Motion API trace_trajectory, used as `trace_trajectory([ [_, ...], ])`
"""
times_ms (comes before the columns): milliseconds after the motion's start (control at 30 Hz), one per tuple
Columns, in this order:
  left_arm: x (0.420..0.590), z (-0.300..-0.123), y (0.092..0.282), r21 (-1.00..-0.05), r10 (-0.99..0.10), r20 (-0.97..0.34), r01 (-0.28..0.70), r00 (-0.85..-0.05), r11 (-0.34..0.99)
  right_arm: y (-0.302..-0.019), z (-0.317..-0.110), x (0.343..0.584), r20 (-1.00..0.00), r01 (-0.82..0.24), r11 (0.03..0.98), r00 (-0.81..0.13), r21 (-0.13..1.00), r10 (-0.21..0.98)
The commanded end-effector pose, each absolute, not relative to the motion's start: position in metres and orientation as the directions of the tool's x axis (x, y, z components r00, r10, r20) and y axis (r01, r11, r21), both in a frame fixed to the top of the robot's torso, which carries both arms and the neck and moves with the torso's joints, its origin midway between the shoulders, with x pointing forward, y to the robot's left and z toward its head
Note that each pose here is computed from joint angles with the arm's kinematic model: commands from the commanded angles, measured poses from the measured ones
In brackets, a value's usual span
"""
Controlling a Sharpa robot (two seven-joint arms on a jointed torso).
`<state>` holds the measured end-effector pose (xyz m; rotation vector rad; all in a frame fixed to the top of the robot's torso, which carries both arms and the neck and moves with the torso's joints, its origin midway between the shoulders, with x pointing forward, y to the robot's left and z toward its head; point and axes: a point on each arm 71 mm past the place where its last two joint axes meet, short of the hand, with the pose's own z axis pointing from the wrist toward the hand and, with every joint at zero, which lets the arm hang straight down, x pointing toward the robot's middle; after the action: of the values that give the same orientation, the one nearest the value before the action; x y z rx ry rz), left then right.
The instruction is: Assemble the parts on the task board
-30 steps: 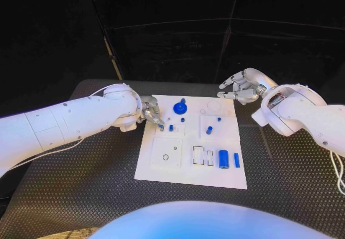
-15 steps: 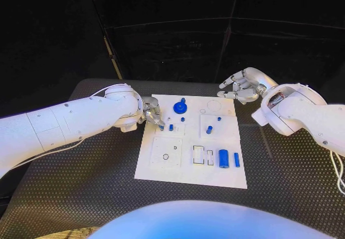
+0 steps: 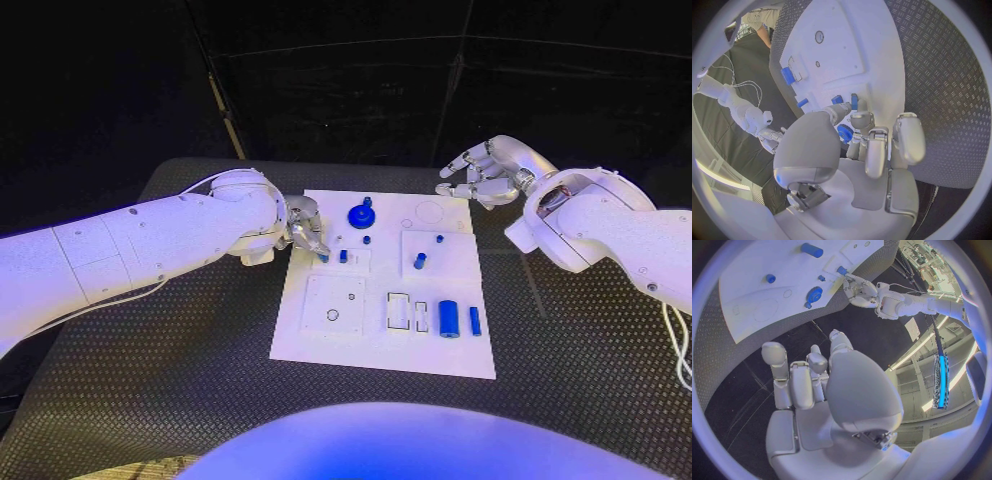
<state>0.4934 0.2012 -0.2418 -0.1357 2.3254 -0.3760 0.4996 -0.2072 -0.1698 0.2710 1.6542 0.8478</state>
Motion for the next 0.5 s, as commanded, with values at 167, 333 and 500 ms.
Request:
trace_trajectory([
  [167,0.4914,-0.2443,0.2014,-0.28,-0.173,-0.669,0.028,-0.723,0.96,-0.206,-0.1685,0.4997,-0.754,-0.275,0.703,-0.279,0.656,0.594],
  [333,0.4912,-0.2444,0.2017,-0.278,-0.171,-0.667,0.029,-0.726,0.96,-0.2059,-0.1685,0.4997,-0.754,-0.275,0.703,-0.279,0.656,0.594],
  [500,0.491,-0.2445,0.2014,-0.277,-0.169,-0.666,0.031,-0.727,0.96,-0.2059,-0.1686,0.4998,-0.754,-0.275,0.703,-0.279,0.656,0.594],
])
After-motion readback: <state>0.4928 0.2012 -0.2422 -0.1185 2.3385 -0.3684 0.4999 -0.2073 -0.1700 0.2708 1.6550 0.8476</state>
